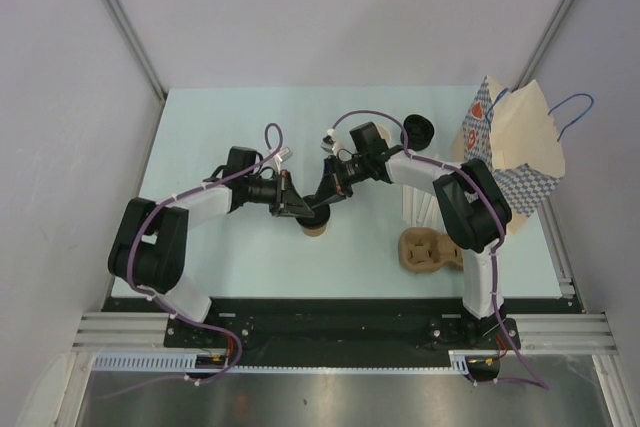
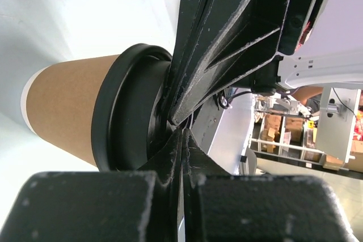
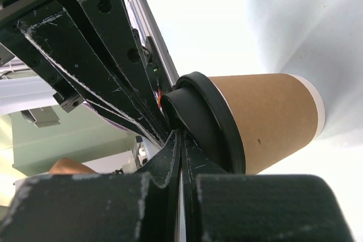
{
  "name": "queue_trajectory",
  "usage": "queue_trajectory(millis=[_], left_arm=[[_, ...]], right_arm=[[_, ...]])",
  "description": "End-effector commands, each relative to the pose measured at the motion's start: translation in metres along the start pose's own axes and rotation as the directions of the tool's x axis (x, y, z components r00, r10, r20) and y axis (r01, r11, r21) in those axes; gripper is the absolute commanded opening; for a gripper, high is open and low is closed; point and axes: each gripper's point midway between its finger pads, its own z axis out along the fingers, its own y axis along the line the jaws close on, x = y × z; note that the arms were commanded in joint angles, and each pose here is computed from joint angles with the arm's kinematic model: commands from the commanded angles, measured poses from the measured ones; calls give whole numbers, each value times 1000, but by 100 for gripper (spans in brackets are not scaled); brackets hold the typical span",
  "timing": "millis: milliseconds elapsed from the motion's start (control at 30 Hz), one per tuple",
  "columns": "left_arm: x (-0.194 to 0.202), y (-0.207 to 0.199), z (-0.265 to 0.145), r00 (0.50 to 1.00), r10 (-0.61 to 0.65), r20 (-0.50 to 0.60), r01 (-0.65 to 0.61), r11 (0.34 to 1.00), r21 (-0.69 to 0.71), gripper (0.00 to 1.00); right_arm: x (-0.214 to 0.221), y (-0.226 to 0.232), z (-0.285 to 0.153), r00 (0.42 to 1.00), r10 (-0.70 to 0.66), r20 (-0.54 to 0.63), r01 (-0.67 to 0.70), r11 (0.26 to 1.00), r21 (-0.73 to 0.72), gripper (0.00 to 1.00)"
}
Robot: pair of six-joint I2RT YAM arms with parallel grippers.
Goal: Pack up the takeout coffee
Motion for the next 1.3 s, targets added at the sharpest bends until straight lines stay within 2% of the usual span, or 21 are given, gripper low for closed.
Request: queue_trajectory(millis=[0, 267, 400, 667, 833, 1000, 1100, 1267], left_arm=[[12, 53, 5, 999, -33, -5, 32, 983, -179, 0], [21, 68, 9, 998, -62, -26, 56, 979, -194, 0], [23, 72, 10, 997, -67, -35, 59, 978, -200, 0], [2, 27, 5, 1000, 24, 1, -24, 998, -65, 0], [-13, -17, -6, 992, 117, 41, -118, 992, 34, 0], [-12, -39, -16, 987, 153, 52, -156, 986, 66, 0], [-12, -46, -18, 984, 166, 60, -170, 983, 71, 0], [-17, -39, -15, 987, 144, 73, -148, 988, 53, 0]], right_arm=[[15, -98, 6, 994, 101, 31, -106, 947, 302, 0], [26, -117, 11, 993, 120, 7, -115, 931, 347, 0], [22, -109, 10, 995, 95, 9, -93, 940, 328, 0], [3, -39, 11, 996, -89, 21, 82, 974, 211, 0], [-7, 8, 4, 990, -133, 45, 128, 987, 99, 0], [-18, 71, -13, 977, -191, 99, 194, 981, -24, 0], [-15, 92, -23, 975, -194, 104, 201, 978, -59, 0], [-2, 89, -33, 982, -168, 81, 171, 985, -32, 0]])
